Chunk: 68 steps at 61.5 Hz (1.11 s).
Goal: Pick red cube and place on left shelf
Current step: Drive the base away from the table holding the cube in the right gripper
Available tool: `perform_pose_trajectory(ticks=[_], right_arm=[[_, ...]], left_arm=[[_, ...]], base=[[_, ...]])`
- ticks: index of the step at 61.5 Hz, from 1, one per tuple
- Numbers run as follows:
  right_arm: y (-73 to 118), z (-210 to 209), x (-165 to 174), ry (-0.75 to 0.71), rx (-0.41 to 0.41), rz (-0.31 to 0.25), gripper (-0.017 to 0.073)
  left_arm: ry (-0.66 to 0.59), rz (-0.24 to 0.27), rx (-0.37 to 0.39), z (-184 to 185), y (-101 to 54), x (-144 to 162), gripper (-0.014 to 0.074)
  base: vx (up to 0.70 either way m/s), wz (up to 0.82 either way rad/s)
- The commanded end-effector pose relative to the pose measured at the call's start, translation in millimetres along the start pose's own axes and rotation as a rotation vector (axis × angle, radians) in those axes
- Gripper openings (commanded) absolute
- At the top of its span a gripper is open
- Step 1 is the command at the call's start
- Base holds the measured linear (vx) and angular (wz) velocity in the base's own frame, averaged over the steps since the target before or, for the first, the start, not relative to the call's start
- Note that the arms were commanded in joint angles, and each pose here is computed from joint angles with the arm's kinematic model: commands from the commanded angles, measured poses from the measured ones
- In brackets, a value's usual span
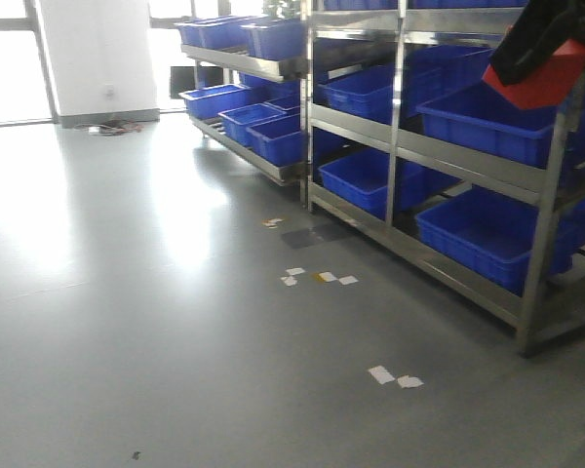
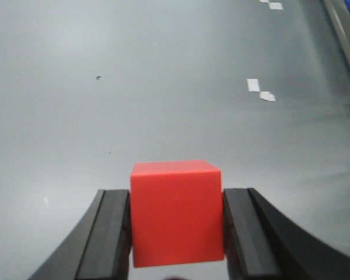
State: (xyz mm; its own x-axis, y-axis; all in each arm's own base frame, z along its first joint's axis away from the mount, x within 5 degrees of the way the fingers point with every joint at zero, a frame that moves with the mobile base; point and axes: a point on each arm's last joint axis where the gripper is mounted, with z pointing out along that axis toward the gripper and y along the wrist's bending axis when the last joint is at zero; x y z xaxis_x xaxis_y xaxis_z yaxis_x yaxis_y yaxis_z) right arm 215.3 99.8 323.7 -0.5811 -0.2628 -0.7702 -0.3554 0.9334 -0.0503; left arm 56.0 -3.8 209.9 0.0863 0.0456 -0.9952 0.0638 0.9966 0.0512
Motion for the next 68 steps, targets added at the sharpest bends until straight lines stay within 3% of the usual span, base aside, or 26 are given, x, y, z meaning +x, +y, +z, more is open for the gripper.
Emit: perform_pose_trajectory(ticks=[1,45,68], right_arm=[[-0.4,-11.7,-16.6,-0.115,-0.008,-0.010,0.0059],[-0.4,-11.7,-16.6,-0.115,-0.008,-0.010,0.0059],[-0.4,-11.7,-16.6,-0.115,-0.008,-0.010,0.0059]], left_arm=[[-0.054,-0.005,-0.007,0.8,0.5,0.4,0.0106],[-0.054,-0.005,-0.007,0.8,0.5,0.4,0.0106],[-0.054,-0.005,-0.007,0.8,0.5,0.4,0.0106]], base=[[-0.15,0.67],[-0.10,0.37],[0.07,0.04]])
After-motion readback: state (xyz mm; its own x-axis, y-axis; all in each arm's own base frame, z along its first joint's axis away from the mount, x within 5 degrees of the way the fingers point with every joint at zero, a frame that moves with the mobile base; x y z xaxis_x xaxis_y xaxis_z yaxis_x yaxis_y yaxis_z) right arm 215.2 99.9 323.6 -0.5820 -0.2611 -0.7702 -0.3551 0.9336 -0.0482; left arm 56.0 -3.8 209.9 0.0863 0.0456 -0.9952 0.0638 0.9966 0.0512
